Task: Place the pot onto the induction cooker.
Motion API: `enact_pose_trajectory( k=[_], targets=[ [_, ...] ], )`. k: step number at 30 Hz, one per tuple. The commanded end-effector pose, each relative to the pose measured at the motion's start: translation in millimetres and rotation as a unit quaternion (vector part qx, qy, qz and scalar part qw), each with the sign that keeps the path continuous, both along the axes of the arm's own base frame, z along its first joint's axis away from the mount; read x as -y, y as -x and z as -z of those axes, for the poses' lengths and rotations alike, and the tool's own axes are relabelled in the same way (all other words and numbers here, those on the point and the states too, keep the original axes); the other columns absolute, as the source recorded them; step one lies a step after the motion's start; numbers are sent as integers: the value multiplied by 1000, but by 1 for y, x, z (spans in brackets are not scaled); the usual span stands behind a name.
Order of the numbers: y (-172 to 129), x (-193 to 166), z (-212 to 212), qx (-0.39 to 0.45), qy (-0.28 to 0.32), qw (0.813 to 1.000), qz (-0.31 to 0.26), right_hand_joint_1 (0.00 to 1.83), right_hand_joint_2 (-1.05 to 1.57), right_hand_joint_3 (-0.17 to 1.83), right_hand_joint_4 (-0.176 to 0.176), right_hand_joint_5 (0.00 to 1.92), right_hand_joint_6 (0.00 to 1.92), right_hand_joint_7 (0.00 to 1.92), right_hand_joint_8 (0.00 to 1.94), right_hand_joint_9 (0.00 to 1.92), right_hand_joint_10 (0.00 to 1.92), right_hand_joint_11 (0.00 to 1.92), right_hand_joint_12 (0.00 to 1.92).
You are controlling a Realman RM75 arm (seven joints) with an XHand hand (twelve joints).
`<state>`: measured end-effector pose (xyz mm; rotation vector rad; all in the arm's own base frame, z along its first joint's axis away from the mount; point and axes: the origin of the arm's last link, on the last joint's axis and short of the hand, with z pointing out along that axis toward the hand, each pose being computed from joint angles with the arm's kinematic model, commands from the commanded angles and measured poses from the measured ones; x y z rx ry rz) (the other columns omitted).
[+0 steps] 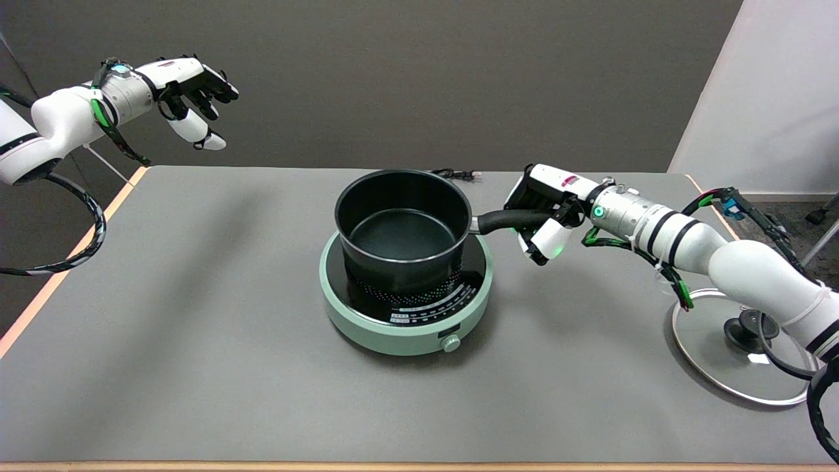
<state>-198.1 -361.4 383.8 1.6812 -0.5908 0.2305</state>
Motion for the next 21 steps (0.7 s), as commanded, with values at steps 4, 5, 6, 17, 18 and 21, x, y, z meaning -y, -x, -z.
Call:
enact_pose_trajectory(
  k=[4,5,6,17,18,21],
  targets=[
    [7,0,-9,-6,7,1000,17,1257,178,1833,-83,1345,1345,1345,1345,1345,1345,1345,1345],
    [7,1,-8,-6,6,1000,16,1257,175,1833,-83,1345,1345,1345,1345,1345,1345,1345,1345],
    [6,1,-8,-8,6,1000,14,1257,170,1833,-84,1345,1345,1345,1345,1345,1345,1345,1345],
    [-8,4,-7,-39,1,999,-14,1204,165,1833,-2,1108,1108,1108,1108,1108,1108,1108,1108],
    [-9,4,-7,-39,1,999,-15,1188,187,1833,7,1077,1077,1077,1077,1077,1077,1077,1077],
    [-12,5,-7,-39,-1,999,-18,1116,321,1833,1,988,988,988,988,988,988,988,988]
  ],
)
